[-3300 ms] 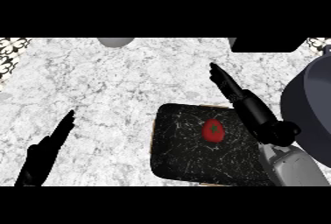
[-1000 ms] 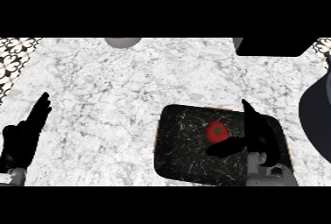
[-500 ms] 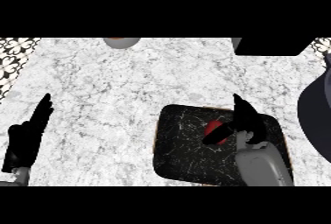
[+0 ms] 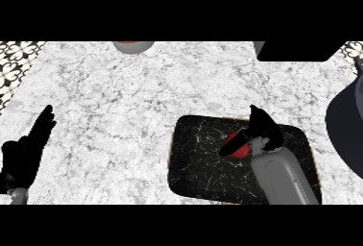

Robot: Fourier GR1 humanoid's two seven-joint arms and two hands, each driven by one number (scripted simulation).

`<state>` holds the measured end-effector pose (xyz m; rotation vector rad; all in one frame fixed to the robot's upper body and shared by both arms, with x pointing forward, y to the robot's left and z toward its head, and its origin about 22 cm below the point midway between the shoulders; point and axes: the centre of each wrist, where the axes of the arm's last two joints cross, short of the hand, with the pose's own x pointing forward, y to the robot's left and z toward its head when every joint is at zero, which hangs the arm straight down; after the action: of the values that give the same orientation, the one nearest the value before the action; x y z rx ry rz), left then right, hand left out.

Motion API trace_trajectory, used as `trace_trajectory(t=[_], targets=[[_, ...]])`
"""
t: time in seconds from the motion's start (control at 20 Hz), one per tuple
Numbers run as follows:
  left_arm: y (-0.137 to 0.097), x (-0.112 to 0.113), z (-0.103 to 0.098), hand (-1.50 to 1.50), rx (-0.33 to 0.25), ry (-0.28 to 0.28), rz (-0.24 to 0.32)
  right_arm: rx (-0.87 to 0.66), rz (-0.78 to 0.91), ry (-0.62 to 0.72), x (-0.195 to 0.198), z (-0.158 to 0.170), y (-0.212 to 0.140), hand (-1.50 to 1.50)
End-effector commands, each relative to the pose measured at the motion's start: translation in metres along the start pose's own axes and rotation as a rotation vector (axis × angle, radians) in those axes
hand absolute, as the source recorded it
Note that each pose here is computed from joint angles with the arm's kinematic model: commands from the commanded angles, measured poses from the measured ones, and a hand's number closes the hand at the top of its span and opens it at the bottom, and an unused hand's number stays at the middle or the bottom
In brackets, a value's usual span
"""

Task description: Pick the tomato from the tray and place it in the pot

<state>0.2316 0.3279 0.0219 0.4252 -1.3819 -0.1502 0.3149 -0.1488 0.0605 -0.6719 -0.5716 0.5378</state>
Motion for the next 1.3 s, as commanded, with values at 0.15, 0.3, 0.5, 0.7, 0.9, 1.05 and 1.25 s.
trace_trajectory(t=[0.15,0.3,0.5,0.7,0.9,1.05,1.25], targets=[[0.007,-0.002,0.003,0.0,-0.01,-0.004,0.002,0.013,0.061,0.22,0.016,-0.014,0.005,-1.5],[-0.003,-0.002,0.004,0.0,0.013,-0.007,-0.001,0.02,0.037,0.204,0.014,-0.005,0.007,-1.5],[-0.002,-0.004,-0.006,0.0,-0.004,0.002,0.011,0.037,0.042,0.207,0.003,-0.015,0.016,-1.5],[-0.002,0.003,0.0,0.0,-0.005,-0.007,0.01,0.074,0.126,0.164,-0.01,-0.027,0.017,1.5],[0.009,0.006,-0.013,0.0,-0.003,-0.001,-0.006,0.033,0.131,0.11,0.006,-0.026,0.026,1.5],[0.007,-0.004,-0.005,0.0,0.023,0.0,-0.019,0.034,0.131,0.113,-0.015,-0.013,0.024,1.5],[-0.014,-0.008,-0.001,0.0,0.004,-0.001,0.016,0.014,0.103,0.123,0.003,-0.025,0.039,1.5]])
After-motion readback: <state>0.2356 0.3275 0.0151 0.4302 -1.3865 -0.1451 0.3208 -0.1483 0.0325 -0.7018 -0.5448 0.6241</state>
